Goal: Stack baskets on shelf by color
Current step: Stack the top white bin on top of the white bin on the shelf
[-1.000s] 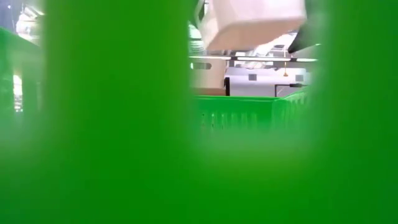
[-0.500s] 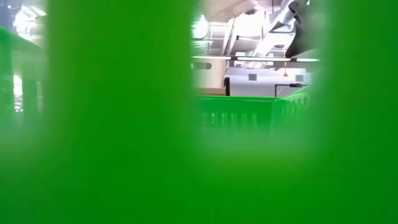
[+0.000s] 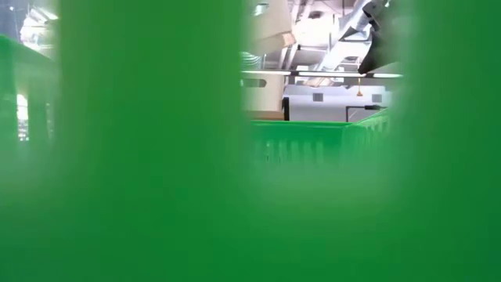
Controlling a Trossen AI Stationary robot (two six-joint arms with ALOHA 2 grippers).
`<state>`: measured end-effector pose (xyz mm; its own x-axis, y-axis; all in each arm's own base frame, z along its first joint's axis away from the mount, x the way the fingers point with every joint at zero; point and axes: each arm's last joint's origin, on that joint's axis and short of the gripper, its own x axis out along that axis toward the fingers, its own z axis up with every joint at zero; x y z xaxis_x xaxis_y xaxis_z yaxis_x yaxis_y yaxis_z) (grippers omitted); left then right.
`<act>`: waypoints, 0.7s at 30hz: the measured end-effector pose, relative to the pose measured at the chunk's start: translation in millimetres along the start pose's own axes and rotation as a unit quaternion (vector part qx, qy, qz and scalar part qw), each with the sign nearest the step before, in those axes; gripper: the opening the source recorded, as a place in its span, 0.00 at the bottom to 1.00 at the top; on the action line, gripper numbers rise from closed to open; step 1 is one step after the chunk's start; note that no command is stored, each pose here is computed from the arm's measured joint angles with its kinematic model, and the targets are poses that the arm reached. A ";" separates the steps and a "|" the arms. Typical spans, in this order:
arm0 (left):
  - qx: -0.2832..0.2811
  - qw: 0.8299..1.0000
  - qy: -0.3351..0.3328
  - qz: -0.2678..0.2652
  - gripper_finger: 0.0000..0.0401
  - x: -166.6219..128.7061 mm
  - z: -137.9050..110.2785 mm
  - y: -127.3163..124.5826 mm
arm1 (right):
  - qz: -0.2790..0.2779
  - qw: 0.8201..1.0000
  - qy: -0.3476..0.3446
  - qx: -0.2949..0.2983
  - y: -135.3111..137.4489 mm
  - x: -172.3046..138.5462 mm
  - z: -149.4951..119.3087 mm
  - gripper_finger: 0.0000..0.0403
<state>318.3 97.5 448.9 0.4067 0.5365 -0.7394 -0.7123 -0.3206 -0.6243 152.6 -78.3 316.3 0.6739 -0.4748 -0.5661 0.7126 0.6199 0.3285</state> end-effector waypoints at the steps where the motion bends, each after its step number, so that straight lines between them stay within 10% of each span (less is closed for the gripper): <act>1: -0.008 1.000 -0.003 0.009 0.07 0.4 1.3 1.6 | 0.000 1.000 0.000 -0.001 0.0 0.0 0.0 0.05; 21: -0.019 0.995 0.004 0.097 0.07 39.9 2.8 17.0 | 0.004 1.000 0.002 -0.005 1.3 -0.2 -0.7 0.05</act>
<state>320.8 115.6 409.5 0.2689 0.4547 -0.8491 -0.7558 -0.4468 -0.4787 153.3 -77.0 316.3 0.6785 -0.4680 -0.5661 0.7055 0.6299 0.3248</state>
